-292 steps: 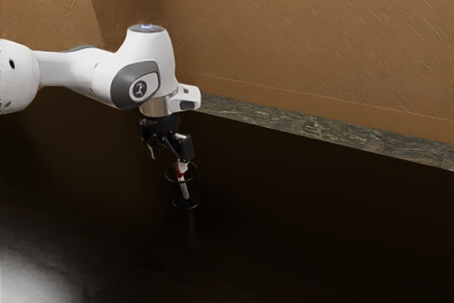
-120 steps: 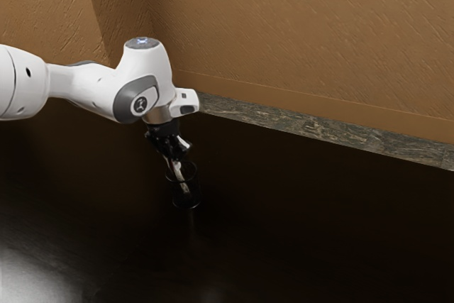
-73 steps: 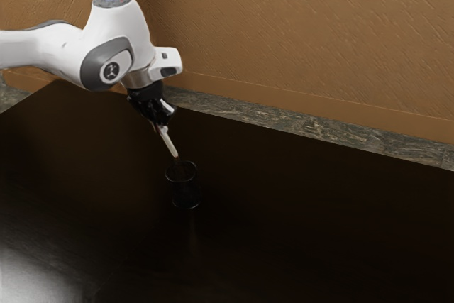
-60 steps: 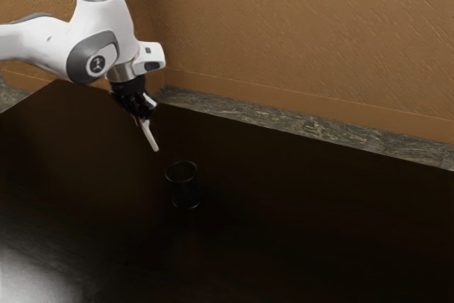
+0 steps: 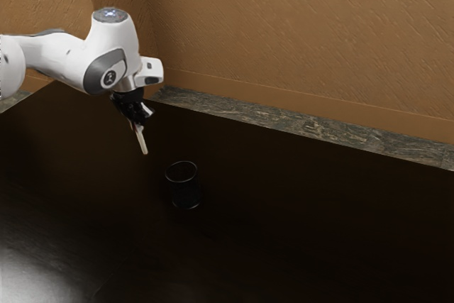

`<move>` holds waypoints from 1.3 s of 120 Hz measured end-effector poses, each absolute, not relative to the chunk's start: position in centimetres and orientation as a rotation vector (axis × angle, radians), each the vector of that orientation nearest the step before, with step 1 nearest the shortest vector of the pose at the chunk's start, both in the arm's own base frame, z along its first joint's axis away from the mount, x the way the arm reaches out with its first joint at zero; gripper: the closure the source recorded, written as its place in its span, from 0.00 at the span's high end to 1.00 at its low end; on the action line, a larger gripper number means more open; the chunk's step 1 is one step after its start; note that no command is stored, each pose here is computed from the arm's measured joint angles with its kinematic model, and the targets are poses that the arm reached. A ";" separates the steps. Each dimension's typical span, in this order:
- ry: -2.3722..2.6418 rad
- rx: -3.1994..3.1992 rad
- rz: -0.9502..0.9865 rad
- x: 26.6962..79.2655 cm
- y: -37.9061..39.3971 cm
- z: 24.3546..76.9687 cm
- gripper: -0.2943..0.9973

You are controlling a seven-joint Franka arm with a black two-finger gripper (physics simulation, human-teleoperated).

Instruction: Take the marker out of the pen holder and place it to the left of the pen holder.

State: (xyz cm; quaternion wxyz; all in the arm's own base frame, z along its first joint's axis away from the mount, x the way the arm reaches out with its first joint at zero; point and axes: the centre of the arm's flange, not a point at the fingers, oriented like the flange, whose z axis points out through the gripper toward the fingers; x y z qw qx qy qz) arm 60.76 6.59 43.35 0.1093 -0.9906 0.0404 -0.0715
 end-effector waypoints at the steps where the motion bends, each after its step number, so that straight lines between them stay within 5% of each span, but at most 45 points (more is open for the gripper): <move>1: 0.119 -2.912 -0.213 60.8 6.7 43.3 0.16; 73: 0.275 -2.890 -0.384 64.4 7.6 36.6 0.17; 101: 0.331 -2.892 -0.443 64.5 7.0 38.0 0.54; 113: 0.363 -2.874 -0.551 62.4 6.0 43.4 0.63; 134: 0.358 -2.838 -0.734 55.8 4.4 65.3 0.71; 156: 0.337 -2.921 -0.456 52.1 3.2 67.6 0.74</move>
